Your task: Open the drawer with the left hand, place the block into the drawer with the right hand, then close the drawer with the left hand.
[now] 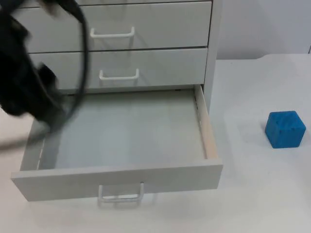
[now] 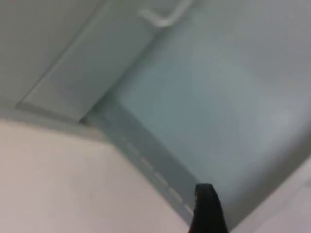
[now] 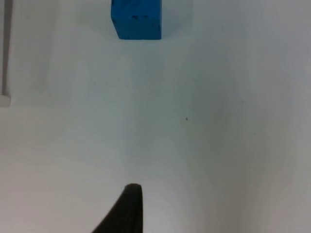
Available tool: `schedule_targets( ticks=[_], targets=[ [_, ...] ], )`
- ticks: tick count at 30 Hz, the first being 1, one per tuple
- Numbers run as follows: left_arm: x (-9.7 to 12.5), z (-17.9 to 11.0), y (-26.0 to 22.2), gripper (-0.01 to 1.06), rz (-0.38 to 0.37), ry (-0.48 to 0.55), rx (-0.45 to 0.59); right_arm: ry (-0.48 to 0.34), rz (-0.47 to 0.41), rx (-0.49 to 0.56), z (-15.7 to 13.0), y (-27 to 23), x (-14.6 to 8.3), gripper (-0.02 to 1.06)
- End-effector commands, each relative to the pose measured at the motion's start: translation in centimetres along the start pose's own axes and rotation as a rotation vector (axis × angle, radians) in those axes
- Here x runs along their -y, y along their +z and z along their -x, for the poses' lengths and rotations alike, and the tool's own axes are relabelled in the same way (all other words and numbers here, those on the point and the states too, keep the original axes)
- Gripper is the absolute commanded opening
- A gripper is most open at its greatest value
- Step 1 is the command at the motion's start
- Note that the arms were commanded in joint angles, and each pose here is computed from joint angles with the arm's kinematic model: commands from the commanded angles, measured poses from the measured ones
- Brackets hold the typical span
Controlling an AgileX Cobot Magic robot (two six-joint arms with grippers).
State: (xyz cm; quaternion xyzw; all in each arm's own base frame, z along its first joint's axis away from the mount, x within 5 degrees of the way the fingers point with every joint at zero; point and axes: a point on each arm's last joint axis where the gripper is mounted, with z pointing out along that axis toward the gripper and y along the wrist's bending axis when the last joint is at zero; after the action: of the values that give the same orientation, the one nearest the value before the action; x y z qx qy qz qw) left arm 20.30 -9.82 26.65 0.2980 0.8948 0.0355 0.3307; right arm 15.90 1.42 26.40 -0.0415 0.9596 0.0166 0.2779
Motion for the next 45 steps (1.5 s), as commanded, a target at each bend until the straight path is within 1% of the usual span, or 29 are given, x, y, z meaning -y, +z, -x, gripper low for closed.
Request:
schedule_targets(
  ticks=[1, 2, 3, 4, 5, 6, 8, 10, 14, 16, 18, 22, 23, 24, 25, 27, 28, 29, 30, 34, 35, 37, 40, 41, 43, 45],
  targets=[
    [-2.1, -0.2, -1.2, 0.55, 0.012, -0.197, 0.031, 0.01, 0.009, 0.01, 0.1, -0.1, -0.1, 1.05],
    [-2.7, -0.4, -1.4, 0.55, 0.019, -0.244, 0.034, 0.01, 0.009, 0.01, 0.1, -0.1, -0.1, 1.05],
    [-3.6, -0.8, -1.9, 0.55, 0.027, -0.326, 0.041, 0.01, 0.009, 0.01, 0.1, -0.1, -0.1, 1.05],
    [-5.1, -1.7, -2.5, 0.55, 0.051, -0.455, 0.036, 0.01, 0.009, 0.01, 0.1, -0.1, -0.1, 1.05],
    [-6.1, -2.2, -2.9, 0.55, 0.074, -0.525, 0.038, 0.01, 0.009, 0.01, 0.1, -0.1, -0.1, 1.05],
    [-6.1, -2.2, -2.9, 0.55, 0.074, -0.525, 0.038, 0.01, 0.009, 0.01, 0.1, -0.1, -0.1, 1.05],
    [-7.5, -3.1, -3.5, 0.55, 0.113, -0.613, 0.045, 0.01, 0.009, 0.01, 0.1, -0.1, -0.1, 1.05],
    [-8.5, -3.9, -4.2, 0.55, 0.143, -0.66, 0.054, 0.01, 0.009, 0.01, 0.1, -0.1, -0.1, 1.05],
    [-8.8, -4.2, -4.5, 0.55, 0.145, -0.684, 0.056, 0.011, 0.01, 0.01, 0.1, -0.1, -0.1, 1.05],
    [-8.8, -4.2, -4.5, 0.55, 0.144, -0.68, 0.057, 0.011, 0.01, 0.01, 0.1, -0.1, -0.1, 1.05],
    [-8.8, -4.2, -4.5, 0.55, 0.14, -0.646, 0.056, 0.011, 0.01, 0.011, 0.2, -0.1, -0.1, 1.05],
    [-8.8, -4.2, -4.5, 0.55, 0.14, -0.644, 0.055, 0.011, 0.01, 0.011, 0.2, -0.1, -0.1, 1.05],
    [-8.8, -4.2, -4.6, 0.58, 0.14, -0.645, 0.058, 0.011, 0.01, 0.011, 0.2, -0.1, -0.1, 1.05],
    [-8.7, -4.2, -4.8, 0.67, 0.141, -0.647, 0.068, 0.011, 0.01, 0.011, 0.2, -0.1, -0.1, 1.05],
    [-8.7, -4.2, -4.8, 0.67, 0.141, -0.647, 0.068, 0.011, 0.01, 0.011, 0.2, -0.1, -0.1, 1.05],
    [-8.5, -4.4, -5.3, 0.9, 0.146, -0.644, 0.082, 0.011, 0.01, 0.011, 0.2, -0.1, -0.1, 1.05],
    [-8.4, -4.4, -5.5, 0.94, 0.146, -0.643, 0.084, 0.011, 0.01, 0.011, 0.2, -0.1, -0.1, 1.05],
    [-8.2, -4.5, -6.0, 1.05, 0.147, -0.642, 0.089, 0.011, 0.01, 0.011, 0.2, -0.1, -0.1, 1.05],
    [-8.2, -4.5, -6.0, 1.05, 0.147, -0.642, 0.089, 0.011, 0.01, 0.011, 0.2, -0.1, -0.1, 1.05],
    [-7.2, -5.1, -8.8, 1.05, 0.163, -0.634, 0.16, 0.011, 0.01, 0.009, 0.1, -0.1, -0.1, 1.05],
    [-7.2, -5.1, -8.8, 1.05, 0.163, -0.634, 0.16, 0.011, 0.01, 0.009, 0.1, -0.1, -0.1, 1.05],
    [-6.5, -5.6, -10.5, 1.05, 0.178, -0.628, 0.218, 0.011, 0.01, 0.006, 0.1, -0.1, -0.1, 1.05],
    [-5.2, -7.0, -11.8, 1.05, 0.191, -0.622, 0.273, 0.011, 0.01, 0.006, 0.1, -0.1, -0.1, 1.05],
    [-5.2, -7.0, -11.8, 1.05, 0.191, -0.622, 0.273, 0.011, 0.01, 0.006, 0.1, -0.1, -0.1, 1.05],
    [-4.2, -8.2, -11.8, 1.05, 0.185, -0.63, 0.296, 0.016, 0.013, 0.006, 0.1, -0.1, -0.1, 1.05],
    [-3.4, -9.4, -11.8, 1.05, 0.198, -0.621, 0.313, 0.016, 0.013, 0.006, 0.1, -0.1, -0.1, 1.05]
  ],
)
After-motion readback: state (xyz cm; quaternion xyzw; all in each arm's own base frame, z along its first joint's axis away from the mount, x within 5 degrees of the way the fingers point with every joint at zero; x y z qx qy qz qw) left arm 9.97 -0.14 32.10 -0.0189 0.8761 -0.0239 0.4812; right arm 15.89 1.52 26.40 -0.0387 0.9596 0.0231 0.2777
